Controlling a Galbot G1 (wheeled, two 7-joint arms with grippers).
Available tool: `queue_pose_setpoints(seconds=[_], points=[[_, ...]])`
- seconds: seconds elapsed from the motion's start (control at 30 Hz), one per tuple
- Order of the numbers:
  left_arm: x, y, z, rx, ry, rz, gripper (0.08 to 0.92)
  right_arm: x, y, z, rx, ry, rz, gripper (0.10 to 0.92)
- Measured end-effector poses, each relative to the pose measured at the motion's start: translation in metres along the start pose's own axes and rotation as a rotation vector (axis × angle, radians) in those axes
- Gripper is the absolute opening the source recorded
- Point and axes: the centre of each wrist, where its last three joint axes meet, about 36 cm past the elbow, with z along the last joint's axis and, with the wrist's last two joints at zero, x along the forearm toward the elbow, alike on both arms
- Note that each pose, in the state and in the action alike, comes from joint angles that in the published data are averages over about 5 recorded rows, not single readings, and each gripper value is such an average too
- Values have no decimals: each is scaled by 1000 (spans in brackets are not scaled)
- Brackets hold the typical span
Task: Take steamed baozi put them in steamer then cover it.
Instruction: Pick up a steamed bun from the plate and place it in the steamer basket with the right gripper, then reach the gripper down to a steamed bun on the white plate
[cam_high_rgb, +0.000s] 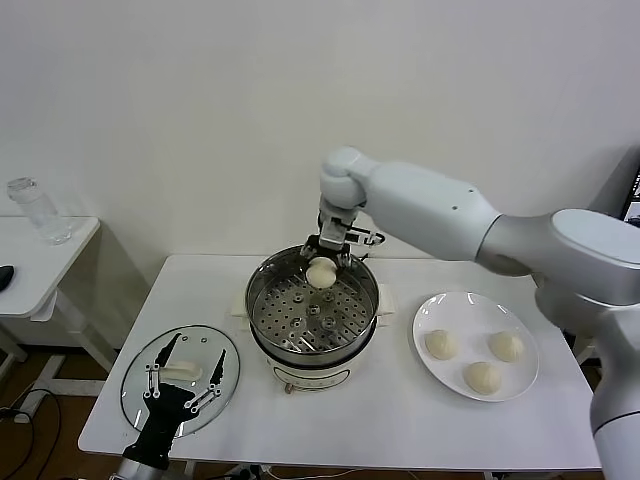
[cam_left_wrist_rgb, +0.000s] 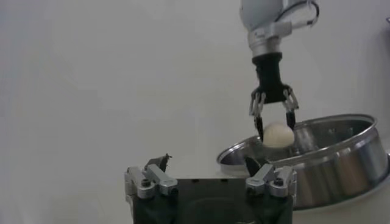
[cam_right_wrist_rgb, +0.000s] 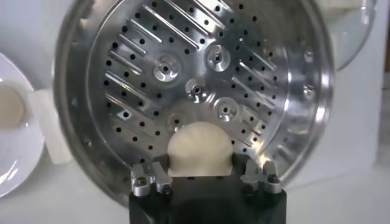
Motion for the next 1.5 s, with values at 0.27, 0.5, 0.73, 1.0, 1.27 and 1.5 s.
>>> queue_pose_setpoints(seconds=[0.27,0.5,0.73,1.0,1.27,1.5], points=[[0,1,0,-6,-6,-1,823,-21,-14,-1,6,7,-26,696],[-1,1,-1,-6,-11,-2,823,-32,-23,-2,8,7,-26,746],[-2,3,-1,-11,-14,-5,823,-21,-21,-3,-7,0,-13,821],[-5,1,-4,-9,-18,-4,823,39,19,6,-163,-10,27,823],[-8,-2,-7,-11,-26,6,823,100,124,39,-550,-29,67,823],[-11,-2,-8,-15,-34,12,823,92,240,46,-905,-67,58,823]])
